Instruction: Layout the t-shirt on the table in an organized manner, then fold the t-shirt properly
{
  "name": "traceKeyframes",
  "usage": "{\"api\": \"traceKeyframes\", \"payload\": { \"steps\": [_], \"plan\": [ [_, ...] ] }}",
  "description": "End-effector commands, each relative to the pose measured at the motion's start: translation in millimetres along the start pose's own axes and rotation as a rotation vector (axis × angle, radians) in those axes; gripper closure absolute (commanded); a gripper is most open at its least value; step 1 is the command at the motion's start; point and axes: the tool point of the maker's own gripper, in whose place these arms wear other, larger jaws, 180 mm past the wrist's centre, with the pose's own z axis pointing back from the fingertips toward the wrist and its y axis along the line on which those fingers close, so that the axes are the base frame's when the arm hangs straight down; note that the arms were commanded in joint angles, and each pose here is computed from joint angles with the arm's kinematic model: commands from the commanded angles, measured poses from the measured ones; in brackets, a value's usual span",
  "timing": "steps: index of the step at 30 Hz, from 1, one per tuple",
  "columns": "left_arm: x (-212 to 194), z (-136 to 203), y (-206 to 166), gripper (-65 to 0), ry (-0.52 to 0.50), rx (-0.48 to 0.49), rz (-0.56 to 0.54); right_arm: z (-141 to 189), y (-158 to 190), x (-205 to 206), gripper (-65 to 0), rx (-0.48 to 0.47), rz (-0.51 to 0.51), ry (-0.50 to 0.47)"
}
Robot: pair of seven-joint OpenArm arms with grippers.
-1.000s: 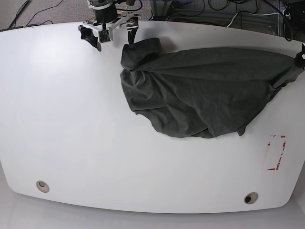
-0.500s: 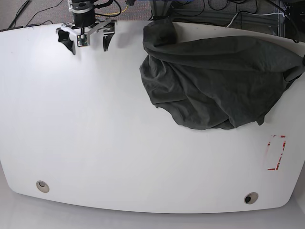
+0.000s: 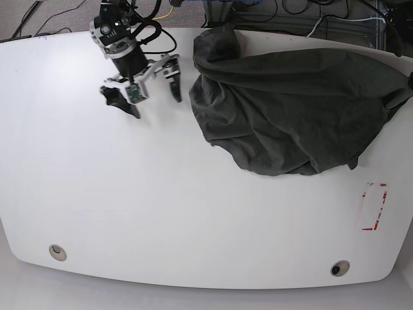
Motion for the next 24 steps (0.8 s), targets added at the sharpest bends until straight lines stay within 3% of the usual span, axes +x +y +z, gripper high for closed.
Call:
{"api": "traceKeyframes", "payload": {
  "steps": [1,7,14,24],
  "plan": [
    [12.2,4.8,-5.3,0.0,-0.031,-0.009,-0.033,-8.5,11.7,24.0,-60.1,0.061,0.021,-0.043],
    [11.8,4.8,-5.3,0.0,-0.031,-0.009,-0.031,-28.5,22.0,38.3,-60.1,0.145,0.065,0.015],
    [11.8,4.8,-5.3,0.0,-0.031,-0.009,-0.031,-51.7,5.5,53.9,-60.1,0.135,0.096,0.047],
    [11.8,4.8,-5.3,0.0,-0.031,-0.009,-0.031,-86.9,0.8,24.6,-59.9,0.178,0.045,0.166]
  ]
}}
